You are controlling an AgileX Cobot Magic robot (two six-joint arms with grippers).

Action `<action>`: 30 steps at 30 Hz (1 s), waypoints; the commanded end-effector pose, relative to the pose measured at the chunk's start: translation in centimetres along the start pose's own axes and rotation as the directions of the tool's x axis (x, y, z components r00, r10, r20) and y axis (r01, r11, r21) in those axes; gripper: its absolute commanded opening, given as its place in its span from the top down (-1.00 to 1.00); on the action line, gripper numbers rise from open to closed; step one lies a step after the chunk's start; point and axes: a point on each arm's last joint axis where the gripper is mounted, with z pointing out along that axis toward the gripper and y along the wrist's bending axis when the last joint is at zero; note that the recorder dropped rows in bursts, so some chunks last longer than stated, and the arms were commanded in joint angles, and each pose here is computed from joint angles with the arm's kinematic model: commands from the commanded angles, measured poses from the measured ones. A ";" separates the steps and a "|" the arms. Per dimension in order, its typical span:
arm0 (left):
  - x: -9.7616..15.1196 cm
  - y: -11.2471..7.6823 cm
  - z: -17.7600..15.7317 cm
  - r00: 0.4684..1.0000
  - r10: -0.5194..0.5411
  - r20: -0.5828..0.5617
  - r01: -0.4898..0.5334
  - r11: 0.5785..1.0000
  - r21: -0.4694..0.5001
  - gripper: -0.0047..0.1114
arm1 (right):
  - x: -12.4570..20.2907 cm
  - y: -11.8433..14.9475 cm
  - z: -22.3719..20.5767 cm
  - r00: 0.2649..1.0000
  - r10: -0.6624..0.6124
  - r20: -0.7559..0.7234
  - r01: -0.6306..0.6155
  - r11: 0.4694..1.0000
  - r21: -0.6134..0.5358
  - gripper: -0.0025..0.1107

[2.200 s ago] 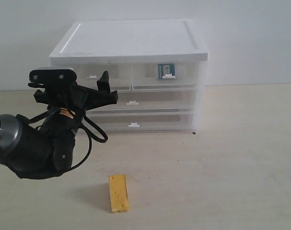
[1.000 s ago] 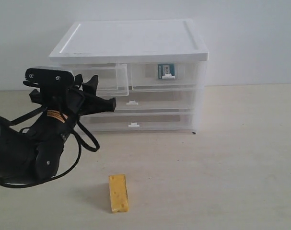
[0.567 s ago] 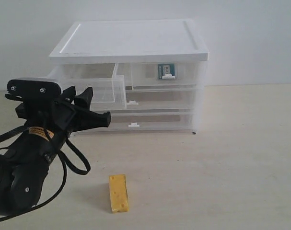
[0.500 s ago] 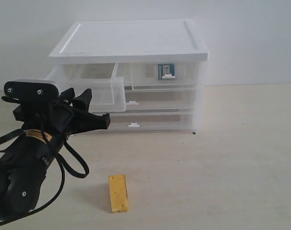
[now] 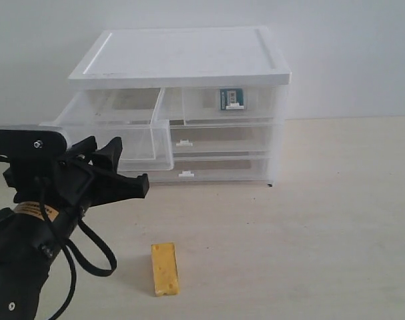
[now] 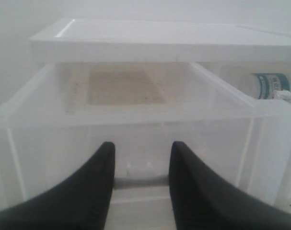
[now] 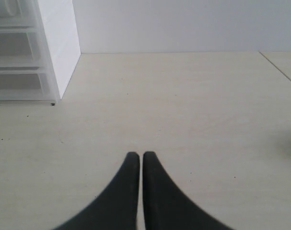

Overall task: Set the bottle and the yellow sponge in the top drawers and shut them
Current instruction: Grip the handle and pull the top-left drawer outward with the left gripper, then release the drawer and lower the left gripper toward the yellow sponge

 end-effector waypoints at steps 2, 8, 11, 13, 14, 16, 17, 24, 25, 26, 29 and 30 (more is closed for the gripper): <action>-0.9 -0.7 -0.8 0.998 0.002 0.062 -0.003 1.000 0.011 0.84 | 0.1 0.0 0.0 1.000 -0.006 0.010 0.006 1.000 0.000 0.96; -0.6 -0.8 -0.8 0.999 0.019 0.036 -0.020 1.000 0.018 0.84 | 0.1 0.0 0.0 1.000 -0.006 0.010 0.006 1.000 0.000 0.96; -0.6 -0.8 -0.8 1.000 0.017 0.021 -0.017 1.000 0.025 0.83 | 0.1 0.0 0.0 1.000 -0.006 0.010 0.006 1.000 0.000 0.96; -0.7 -0.9 -0.9 1.000 0.011 0.009 -0.012 0.999 0.031 0.70 | 0.1 0.0 0.0 1.000 -0.006 0.010 0.006 1.000 0.000 0.96; -0.7 -0.9 -0.9 1.000 0.009 0.005 -0.009 0.999 0.034 0.62 | 0.1 0.0 0.0 1.000 -0.006 0.010 0.006 1.000 0.000 0.96; -0.8 -0.9 -1.0 1.000 0.015 -0.014 -0.014 0.999 0.043 0.35 | 0.1 0.0 0.0 1.000 -0.006 0.010 0.006 1.000 0.000 0.96; -0.9 -0.9 -1.1 1.000 0.019 -0.021 -0.018 0.999 0.042 0.23 | 0.1 0.0 0.0 1.000 -0.006 0.010 0.006 1.000 0.000 0.96; -0.7 -0.2 -1.5 0.990 0.009 -0.140 -0.010 1.000 -0.010 -0.35 | 0.1 0.0 0.0 1.000 -0.006 0.010 0.006 1.000 0.000 0.96; -0.7 -0.2 -1.6 0.986 0.017 -0.167 -0.019 1.000 -0.010 -0.35 | 0.1 0.0 0.0 1.000 -0.006 0.010 0.006 1.000 0.000 0.96; -0.6 -0.1 -1.7 0.981 0.026 -0.192 -0.027 1.000 -0.004 -0.35 | 0.1 0.0 0.0 1.000 -0.006 0.010 0.006 1.000 0.000 0.96; -0.8 -0.4 -2.2 0.964 0.044 -0.262 -0.033 0.998 0.047 -0.35 | 0.1 0.0 0.0 1.000 -0.006 0.010 0.006 1.000 0.000 0.96; -0.9 -0.4 -2.3 0.960 0.044 -0.277 -0.028 0.998 0.062 -0.35 | 0.1 0.0 0.0 1.000 -0.006 0.010 0.006 1.000 0.000 0.96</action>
